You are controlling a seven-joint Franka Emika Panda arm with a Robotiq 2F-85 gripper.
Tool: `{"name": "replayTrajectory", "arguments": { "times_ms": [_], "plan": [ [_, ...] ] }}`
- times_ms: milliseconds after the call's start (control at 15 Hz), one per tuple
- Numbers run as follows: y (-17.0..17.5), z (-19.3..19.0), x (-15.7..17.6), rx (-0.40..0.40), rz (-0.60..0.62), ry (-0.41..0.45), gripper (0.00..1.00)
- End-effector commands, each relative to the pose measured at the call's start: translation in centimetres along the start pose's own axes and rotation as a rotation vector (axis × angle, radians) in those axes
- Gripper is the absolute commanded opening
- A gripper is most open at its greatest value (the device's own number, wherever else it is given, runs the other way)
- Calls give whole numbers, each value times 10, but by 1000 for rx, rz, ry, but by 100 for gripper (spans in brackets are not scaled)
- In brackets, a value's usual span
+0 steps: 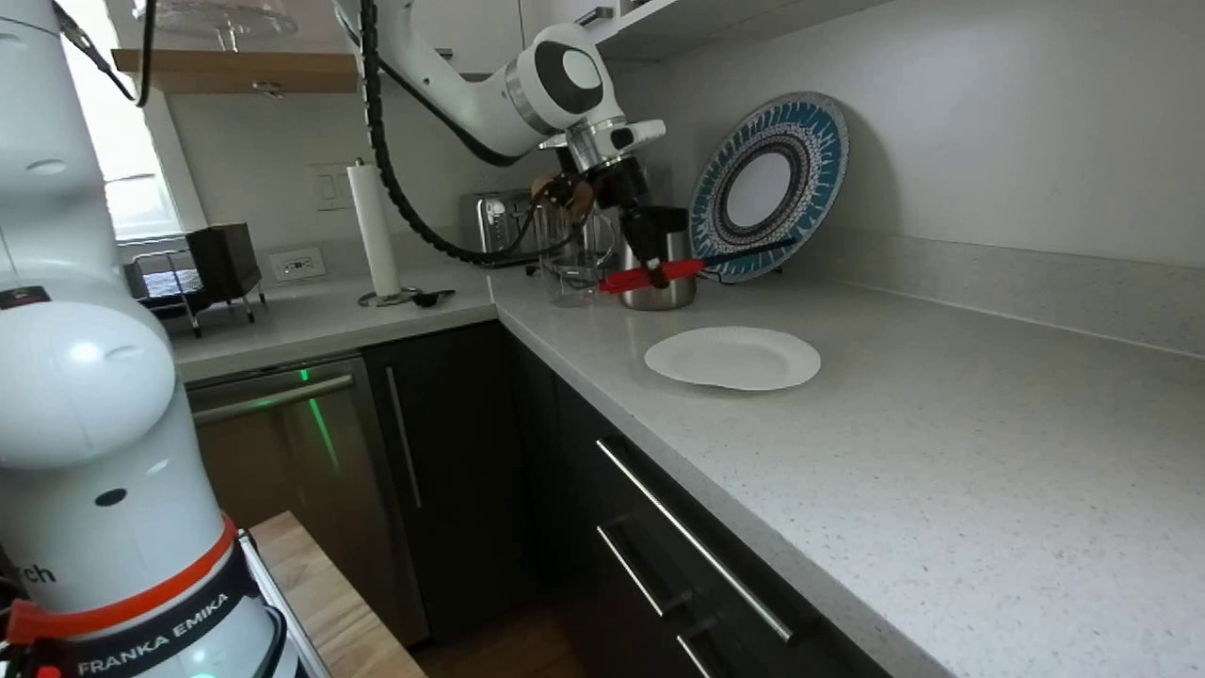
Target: Move the lighter to the right
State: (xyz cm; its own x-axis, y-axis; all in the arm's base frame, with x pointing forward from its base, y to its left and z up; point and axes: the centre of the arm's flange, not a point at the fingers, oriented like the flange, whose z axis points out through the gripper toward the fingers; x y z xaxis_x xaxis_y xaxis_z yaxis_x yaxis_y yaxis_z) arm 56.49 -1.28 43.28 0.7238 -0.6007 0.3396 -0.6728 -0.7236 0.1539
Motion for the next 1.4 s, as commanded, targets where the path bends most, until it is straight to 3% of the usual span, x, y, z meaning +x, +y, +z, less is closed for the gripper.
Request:
{"name": "replayTrajectory", "arguments": {
  "times_ms": [0, 267, 533, 600, 667, 733, 1133, 1200, 1333],
  "plan": [
    [66, -17, 22, -114, 32, 0, 19],
    [132, -27, 52, -169, 6, 15, 19],
    [184, -18, 81, -100, 65, 13, 19],
    [192, -14, 89, -83, 82, 35, 19],
    [176, -23, 84, -126, 73, 27, 19],
    [184, -21, 88, -125, 80, 31, 44],
    [175, -23, 85, -122, 65, 34, 44],
    [175, -23, 85, -122, 65, 34, 19],
    [176, -12, 92, -166, 32, 63, 19]
  ]
}}
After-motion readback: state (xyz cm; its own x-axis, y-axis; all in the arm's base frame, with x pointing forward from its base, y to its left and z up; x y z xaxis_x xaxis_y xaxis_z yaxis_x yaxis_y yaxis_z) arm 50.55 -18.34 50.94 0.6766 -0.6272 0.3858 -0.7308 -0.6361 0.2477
